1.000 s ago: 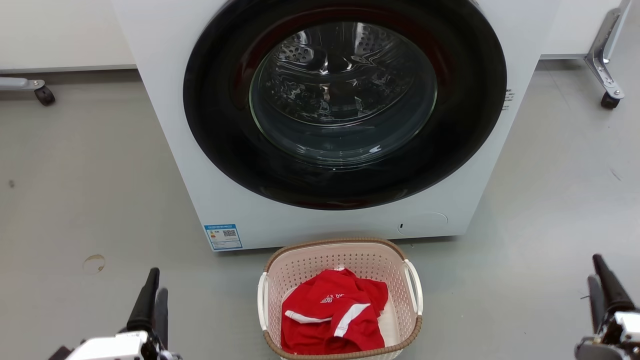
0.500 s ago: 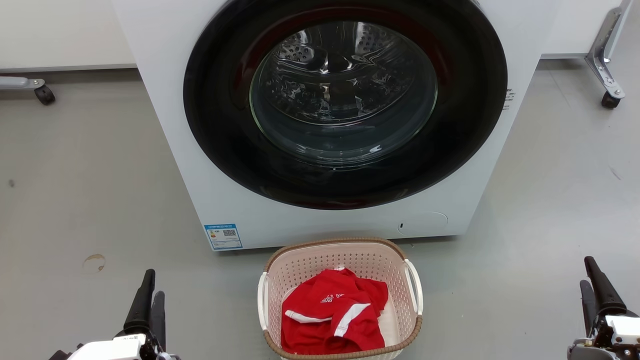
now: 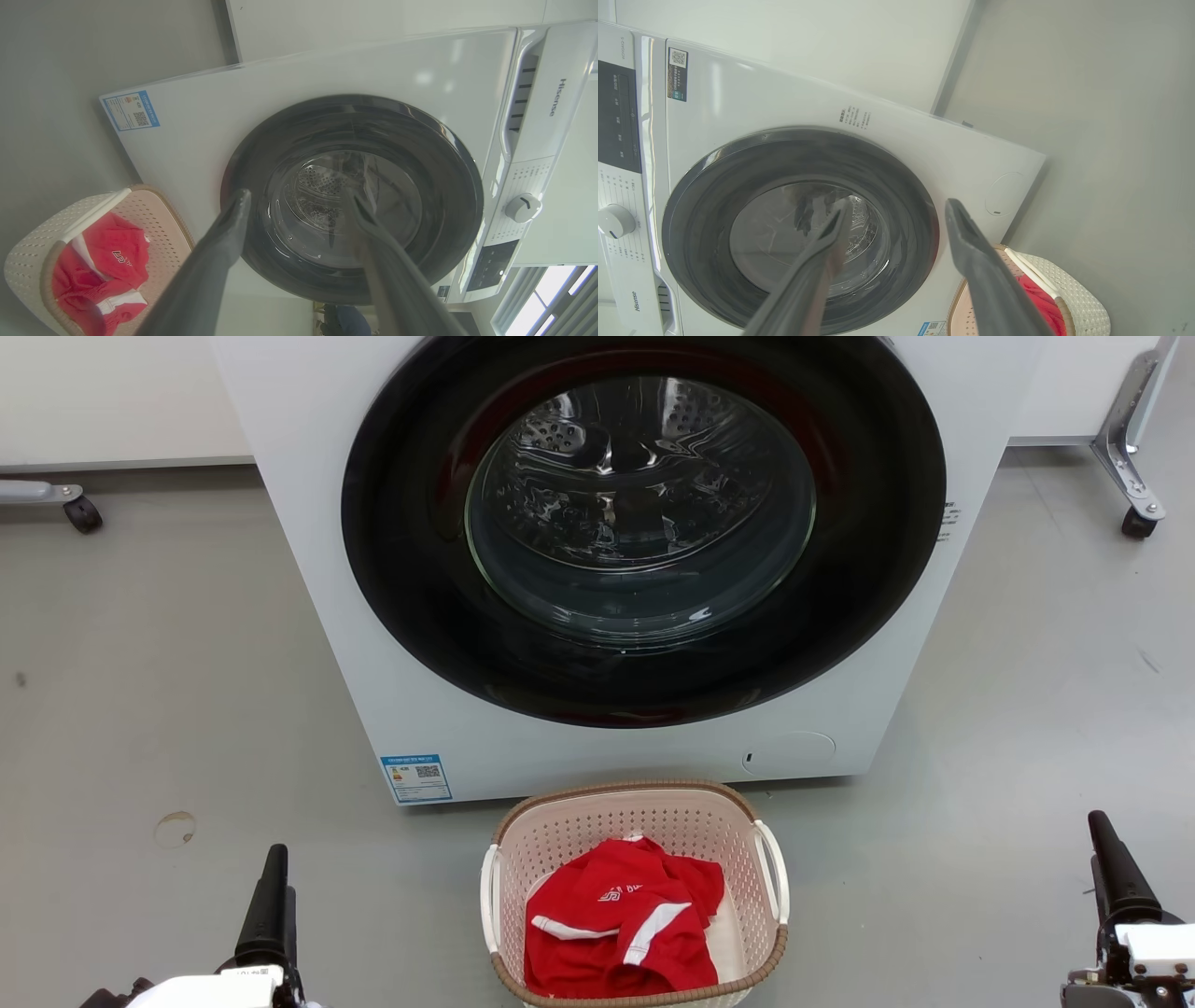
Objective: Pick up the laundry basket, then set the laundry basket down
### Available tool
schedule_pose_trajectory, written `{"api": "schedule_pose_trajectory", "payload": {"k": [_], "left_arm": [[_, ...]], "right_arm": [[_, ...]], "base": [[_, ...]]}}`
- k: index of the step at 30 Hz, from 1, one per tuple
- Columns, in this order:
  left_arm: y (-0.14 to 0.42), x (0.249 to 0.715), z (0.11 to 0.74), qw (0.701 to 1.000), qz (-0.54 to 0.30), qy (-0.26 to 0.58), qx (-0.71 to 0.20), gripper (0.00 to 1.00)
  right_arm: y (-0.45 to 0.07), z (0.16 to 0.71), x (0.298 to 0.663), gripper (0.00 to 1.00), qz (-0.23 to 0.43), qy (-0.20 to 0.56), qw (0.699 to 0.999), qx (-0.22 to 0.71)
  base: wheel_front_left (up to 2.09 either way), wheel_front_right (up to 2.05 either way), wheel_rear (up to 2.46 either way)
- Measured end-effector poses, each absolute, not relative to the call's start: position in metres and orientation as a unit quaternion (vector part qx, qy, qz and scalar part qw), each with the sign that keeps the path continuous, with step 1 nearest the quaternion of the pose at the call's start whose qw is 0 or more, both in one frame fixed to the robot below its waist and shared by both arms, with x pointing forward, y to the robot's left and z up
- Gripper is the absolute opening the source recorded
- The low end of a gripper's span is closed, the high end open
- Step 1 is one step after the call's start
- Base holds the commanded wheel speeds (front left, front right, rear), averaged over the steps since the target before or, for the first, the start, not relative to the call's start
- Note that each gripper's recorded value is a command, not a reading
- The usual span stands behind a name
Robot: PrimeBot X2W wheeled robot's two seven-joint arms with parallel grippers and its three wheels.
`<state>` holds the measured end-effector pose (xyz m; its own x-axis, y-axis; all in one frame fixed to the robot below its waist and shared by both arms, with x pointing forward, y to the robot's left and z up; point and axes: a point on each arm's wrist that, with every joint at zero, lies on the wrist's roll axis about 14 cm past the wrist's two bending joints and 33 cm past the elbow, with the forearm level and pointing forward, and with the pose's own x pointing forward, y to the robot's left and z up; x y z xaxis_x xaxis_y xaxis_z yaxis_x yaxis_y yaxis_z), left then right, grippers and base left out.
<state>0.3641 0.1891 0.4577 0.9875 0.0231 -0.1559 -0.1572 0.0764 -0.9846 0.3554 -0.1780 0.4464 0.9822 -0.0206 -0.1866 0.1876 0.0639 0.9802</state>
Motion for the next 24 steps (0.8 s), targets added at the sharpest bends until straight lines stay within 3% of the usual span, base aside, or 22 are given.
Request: {"api": "schedule_pose_trajectory", "payload": {"k": [24], "left_arm": [[0.1917,0.3607,0.4587,0.863,0.058,0.057,-0.499,1.00]], "right_arm": [[-0.1738,0.4547,0.3609,1.00,-0.044,0.066,0.863,0.499]], "base": [[0.00,0.00,0.00]]}}
